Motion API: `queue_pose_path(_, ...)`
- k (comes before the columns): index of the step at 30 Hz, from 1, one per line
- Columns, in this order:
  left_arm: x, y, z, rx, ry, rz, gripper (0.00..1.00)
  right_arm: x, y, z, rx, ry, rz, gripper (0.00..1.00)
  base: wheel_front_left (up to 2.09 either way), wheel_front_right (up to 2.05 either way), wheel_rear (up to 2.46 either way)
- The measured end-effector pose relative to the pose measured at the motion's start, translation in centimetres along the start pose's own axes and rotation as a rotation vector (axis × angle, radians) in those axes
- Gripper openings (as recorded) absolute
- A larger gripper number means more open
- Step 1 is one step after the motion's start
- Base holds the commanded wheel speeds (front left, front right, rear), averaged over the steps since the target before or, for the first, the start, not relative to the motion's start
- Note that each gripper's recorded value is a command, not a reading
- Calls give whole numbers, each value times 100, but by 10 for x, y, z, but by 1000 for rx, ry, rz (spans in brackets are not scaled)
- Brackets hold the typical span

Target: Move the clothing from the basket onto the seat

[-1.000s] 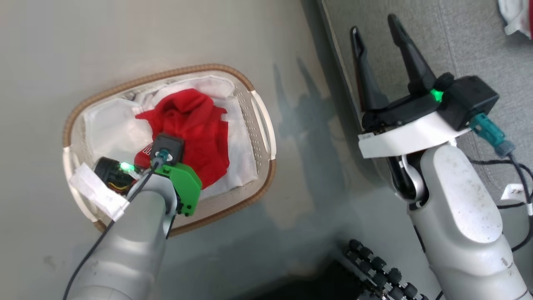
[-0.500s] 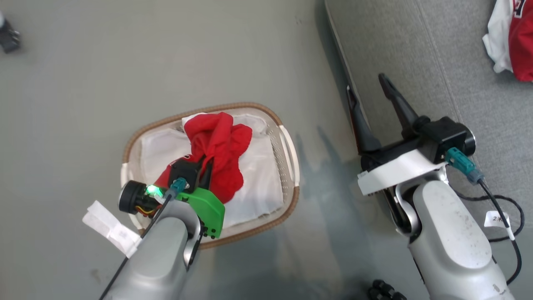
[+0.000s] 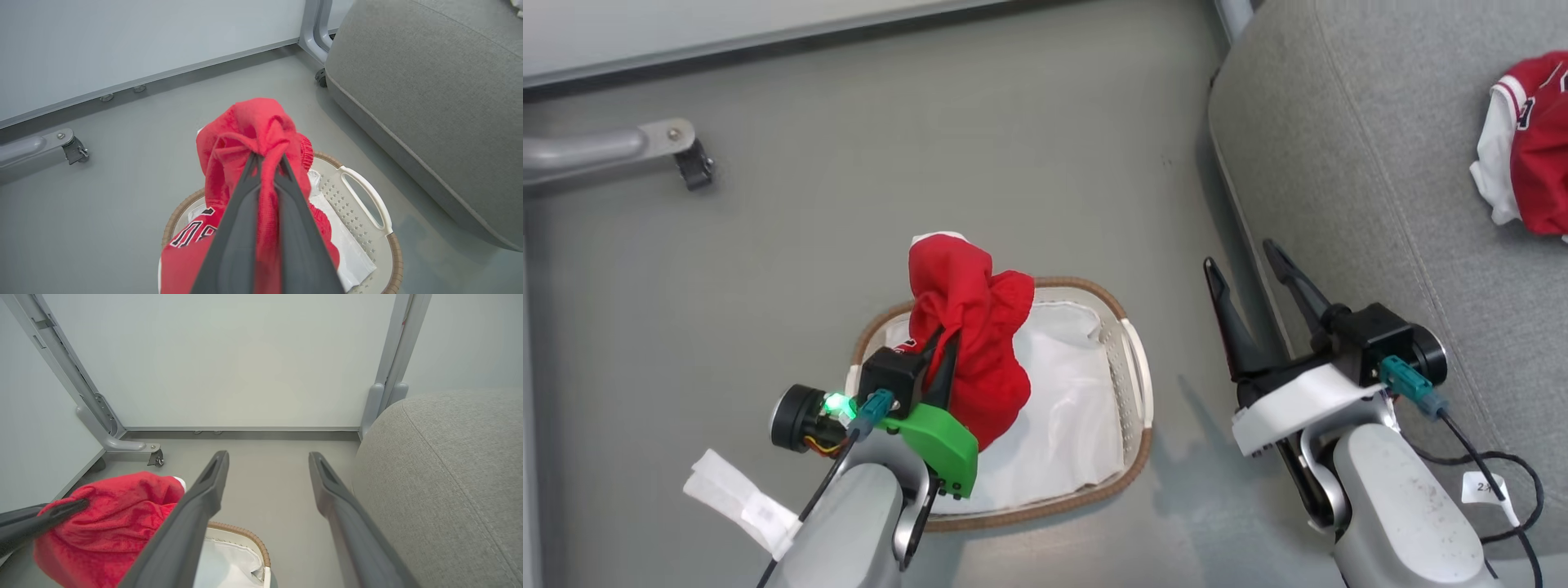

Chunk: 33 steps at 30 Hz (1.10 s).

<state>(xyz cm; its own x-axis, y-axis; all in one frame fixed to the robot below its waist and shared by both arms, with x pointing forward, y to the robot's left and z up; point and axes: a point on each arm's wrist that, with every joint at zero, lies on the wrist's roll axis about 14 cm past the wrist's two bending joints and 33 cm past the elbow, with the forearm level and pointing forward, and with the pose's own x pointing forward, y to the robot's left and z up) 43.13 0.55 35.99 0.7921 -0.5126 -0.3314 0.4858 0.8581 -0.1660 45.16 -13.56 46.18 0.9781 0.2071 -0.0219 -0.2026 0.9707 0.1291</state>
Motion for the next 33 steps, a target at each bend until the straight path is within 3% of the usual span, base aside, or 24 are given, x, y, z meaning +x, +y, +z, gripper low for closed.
queue_pose_path(12, -43, 8, 78, 12, -243, 68, 0, -30, 21, 15, 5, -26, 28, 100, 0, 0, 0)
queue_pose_path(25, -77, -17, 153, 70, -474, 17, 0, -52, 28, 24, 11, -48, 25, 100, 0, 0, 0)
queue_pose_path(33, -82, -35, 172, 67, -533, -36, 0, -52, 28, 23, 10, -47, 24, 100, 0, 0, 0)
